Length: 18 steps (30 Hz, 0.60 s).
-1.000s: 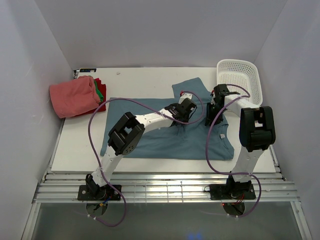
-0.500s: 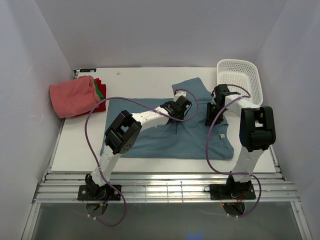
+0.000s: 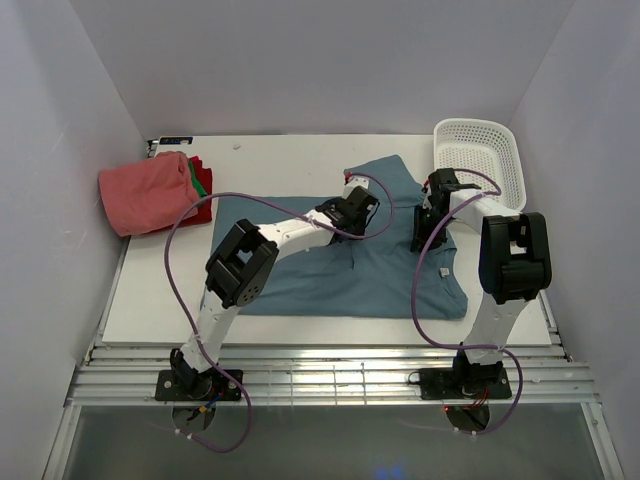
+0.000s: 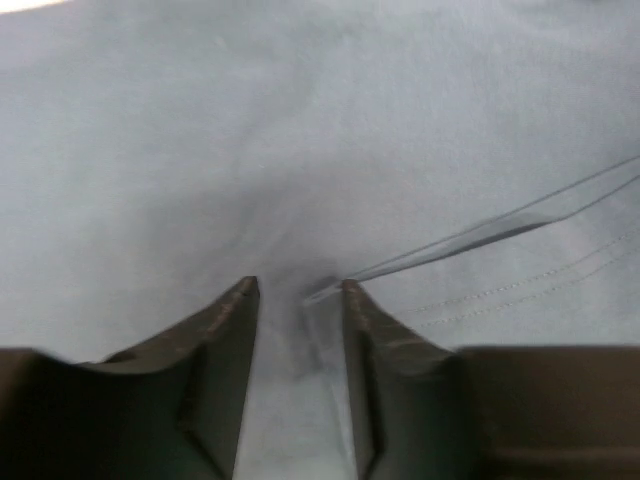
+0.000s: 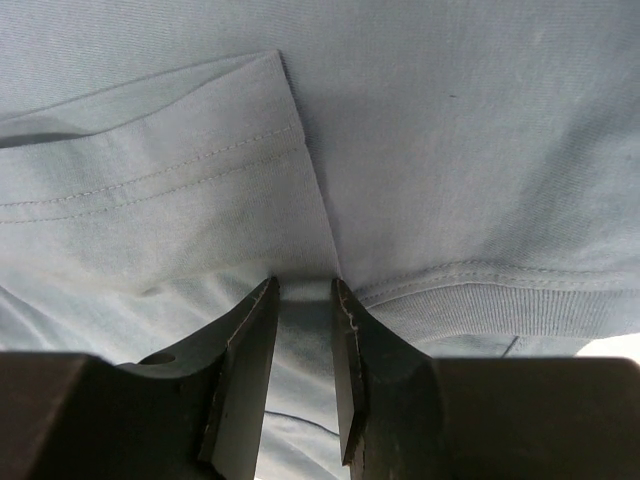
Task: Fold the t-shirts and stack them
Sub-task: Fold the tshirt
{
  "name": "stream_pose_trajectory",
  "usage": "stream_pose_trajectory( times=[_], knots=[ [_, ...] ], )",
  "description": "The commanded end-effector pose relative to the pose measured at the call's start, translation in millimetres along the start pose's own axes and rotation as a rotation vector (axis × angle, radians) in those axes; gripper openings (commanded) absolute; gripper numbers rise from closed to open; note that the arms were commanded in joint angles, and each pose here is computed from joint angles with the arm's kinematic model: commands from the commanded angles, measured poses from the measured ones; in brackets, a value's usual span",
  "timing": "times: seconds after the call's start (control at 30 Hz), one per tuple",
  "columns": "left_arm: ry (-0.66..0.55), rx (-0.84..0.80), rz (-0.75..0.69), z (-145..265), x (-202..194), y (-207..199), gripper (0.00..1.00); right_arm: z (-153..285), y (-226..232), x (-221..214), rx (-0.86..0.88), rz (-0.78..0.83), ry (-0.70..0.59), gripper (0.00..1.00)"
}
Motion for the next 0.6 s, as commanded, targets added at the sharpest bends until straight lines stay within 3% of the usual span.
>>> stream_pose_trajectory(
  times=[0.0, 0.13, 0.23, 0.3, 0.33, 0.37, 0.5, 0.57],
  knots=[
    [-0.168, 0.037, 0.037, 58.8, 66.4, 25.3, 0.51, 8.3, -15.5, 3.8, -0.079, 0.011, -0.028, 0.34],
    [-0.246, 0.119, 0.012, 94.7, 97.9, 51.0, 0.58, 45.9, -4.8, 37.1, -0.078, 0.052, -0.176, 0.35],
    [-0.257, 0.225, 0.036, 130.5, 100.7, 87.1, 0.59, 90.1, 1.6, 54.9, -0.081, 0.062, -0.308, 0.39],
    [-0.16, 0.302, 0.024, 139.1, 60.4, 111.9, 0.59, 108.6, 0.6, 52.3, -0.084, 0.058, -0.35, 0.43],
    [-0.159, 0.339, 0.132, 156.4, 53.7, 134.0, 0.6, 127.0, 2.3, 48.3, -0.067, 0.054, -0.39, 0.43],
    [-0.059, 0.37, 0.143, 162.4, 22.9, 148.5, 0.59, 132.6, 1.2, 39.6, -0.061, 0.047, -0.387, 0.44],
    [0.175, 0.43, 0.24, 172.0, -79.7, 188.6, 0.6, 135.6, -0.8, -3.4, 0.019, 0.031, -0.372, 0.53],
    [0.194, 0.474, 0.261, 175.9, -96.8, 205.0, 0.6, 126.8, -8.4, -26.0, 0.029, 0.035, -0.353, 0.57]
  ],
)
Point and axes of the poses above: each gripper's point midway between its finger pads, its own z axis back along the fingers, its own y axis along the line the jaws close on, x = y × z, the point moved 2 cm from there along z, back along the fingers, and after that the axes turned 13 degrees about -z, right-handed, at the moved point
